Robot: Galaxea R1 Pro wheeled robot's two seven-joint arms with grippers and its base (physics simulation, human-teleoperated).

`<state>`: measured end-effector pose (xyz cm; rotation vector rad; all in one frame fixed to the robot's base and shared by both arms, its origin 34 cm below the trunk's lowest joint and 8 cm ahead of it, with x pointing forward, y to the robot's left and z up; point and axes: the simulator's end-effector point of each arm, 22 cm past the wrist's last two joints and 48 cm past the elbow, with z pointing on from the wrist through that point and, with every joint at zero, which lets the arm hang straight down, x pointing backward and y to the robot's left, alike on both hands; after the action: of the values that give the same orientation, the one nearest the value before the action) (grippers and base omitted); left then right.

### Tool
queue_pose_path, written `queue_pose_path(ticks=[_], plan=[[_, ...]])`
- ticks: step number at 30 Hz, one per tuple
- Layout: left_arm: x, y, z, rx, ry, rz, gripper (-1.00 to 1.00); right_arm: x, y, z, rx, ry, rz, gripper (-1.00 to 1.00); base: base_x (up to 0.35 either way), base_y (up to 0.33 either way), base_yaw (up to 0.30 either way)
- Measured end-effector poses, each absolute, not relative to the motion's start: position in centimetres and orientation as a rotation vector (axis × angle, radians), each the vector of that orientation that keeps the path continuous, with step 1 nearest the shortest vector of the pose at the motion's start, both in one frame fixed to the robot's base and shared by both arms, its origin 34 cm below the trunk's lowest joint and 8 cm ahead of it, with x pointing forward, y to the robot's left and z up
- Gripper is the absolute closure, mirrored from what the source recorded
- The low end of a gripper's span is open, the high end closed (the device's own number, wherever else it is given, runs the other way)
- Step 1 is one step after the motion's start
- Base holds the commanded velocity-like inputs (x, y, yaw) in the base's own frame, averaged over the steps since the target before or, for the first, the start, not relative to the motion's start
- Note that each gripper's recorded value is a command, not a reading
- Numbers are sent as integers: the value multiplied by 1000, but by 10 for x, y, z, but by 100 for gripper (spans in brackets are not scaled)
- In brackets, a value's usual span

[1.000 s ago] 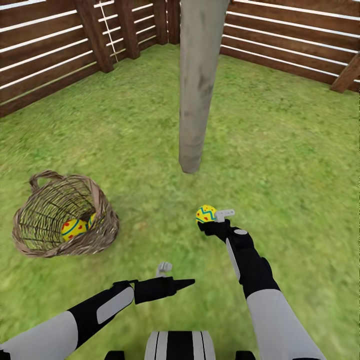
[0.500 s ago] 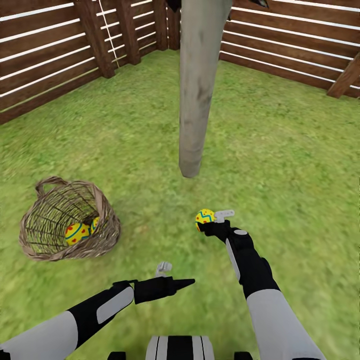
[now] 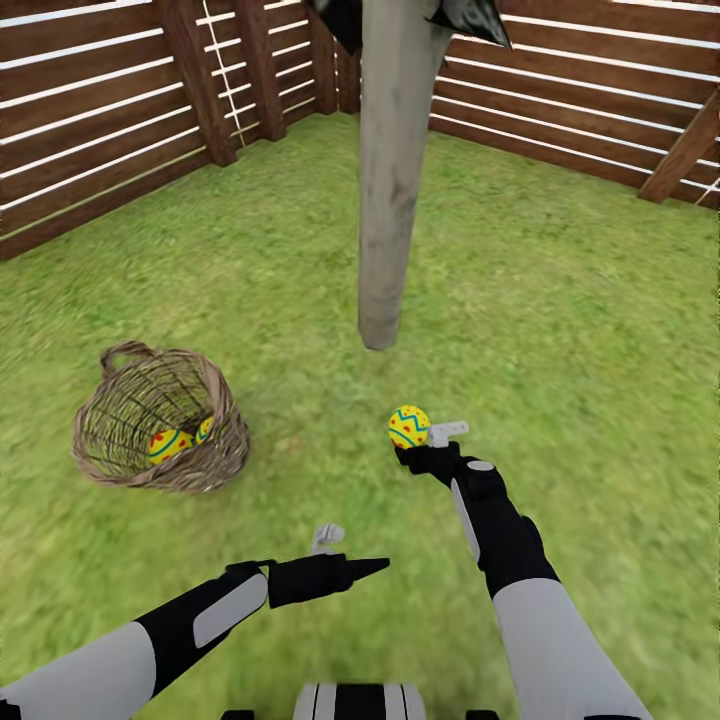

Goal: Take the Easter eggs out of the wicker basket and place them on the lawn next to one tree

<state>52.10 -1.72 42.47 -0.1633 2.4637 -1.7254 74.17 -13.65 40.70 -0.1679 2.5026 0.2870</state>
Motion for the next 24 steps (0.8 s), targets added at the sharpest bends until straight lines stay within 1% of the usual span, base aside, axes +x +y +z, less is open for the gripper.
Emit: queue_pose_path(ticks=[24], plan=[[539, -16, 488, -138, 2437, -1709, -100, 759, -136, 479, -171, 2466, 282, -100, -2, 0, 0]])
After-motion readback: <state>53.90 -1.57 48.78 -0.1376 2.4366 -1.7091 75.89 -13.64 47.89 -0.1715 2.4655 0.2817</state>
